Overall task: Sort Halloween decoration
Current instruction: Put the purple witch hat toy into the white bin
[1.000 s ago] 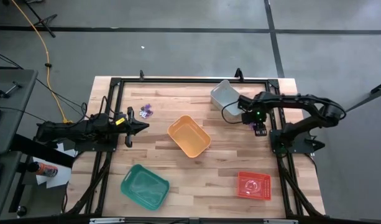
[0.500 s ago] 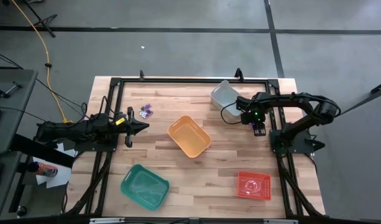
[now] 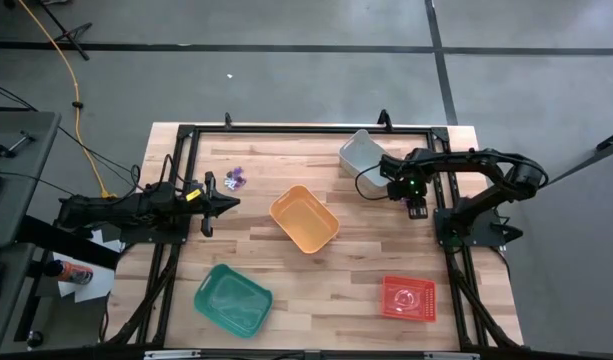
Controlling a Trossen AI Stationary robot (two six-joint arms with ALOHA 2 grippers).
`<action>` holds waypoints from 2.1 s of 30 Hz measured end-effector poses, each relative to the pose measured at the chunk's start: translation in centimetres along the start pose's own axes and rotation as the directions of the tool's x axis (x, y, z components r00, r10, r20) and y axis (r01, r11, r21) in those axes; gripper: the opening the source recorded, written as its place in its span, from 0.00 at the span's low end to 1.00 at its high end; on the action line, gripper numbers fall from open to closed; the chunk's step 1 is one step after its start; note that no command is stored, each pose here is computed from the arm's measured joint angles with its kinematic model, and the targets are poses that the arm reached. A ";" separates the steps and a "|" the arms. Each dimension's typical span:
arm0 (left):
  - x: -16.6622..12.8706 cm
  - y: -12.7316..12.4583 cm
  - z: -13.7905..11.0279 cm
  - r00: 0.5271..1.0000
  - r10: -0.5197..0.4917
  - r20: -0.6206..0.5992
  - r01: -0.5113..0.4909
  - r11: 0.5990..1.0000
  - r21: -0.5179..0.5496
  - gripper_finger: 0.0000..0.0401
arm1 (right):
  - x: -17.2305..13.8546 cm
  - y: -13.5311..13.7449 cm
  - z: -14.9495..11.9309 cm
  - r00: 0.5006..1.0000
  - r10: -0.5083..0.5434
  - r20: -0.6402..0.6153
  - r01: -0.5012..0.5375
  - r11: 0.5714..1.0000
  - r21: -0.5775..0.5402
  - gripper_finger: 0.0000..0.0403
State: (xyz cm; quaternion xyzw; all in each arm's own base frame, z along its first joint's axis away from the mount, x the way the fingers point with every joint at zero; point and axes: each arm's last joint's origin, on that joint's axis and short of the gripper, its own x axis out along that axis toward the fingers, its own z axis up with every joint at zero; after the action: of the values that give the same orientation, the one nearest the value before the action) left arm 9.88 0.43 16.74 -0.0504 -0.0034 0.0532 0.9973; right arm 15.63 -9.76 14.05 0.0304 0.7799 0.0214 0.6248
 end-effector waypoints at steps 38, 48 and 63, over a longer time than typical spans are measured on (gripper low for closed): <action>0.0 0.0 0.0 1.000 -0.001 0.000 0.001 1.000 0.000 0.00 | -8.9 0.3 -1.1 0.993 -0.021 0.115 0.028 0.998 -0.061 0.00; 0.0 0.0 0.0 1.000 0.000 0.000 0.000 1.000 0.000 0.00 | -15.6 1.3 -0.8 0.752 0.183 0.633 -0.259 0.966 0.028 0.00; 0.0 0.0 0.5 0.999 -0.005 0.048 0.005 1.000 -0.010 0.00 | -18.4 1.2 3.9 -0.055 0.104 0.993 -0.212 0.971 -0.113 0.00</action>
State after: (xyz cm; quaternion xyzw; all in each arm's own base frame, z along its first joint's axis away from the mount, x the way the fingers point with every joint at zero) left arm 9.87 0.43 17.21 -0.0542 -0.0278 0.0518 0.9968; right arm 23.48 -9.99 31.23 0.1495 0.0844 0.0352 0.9845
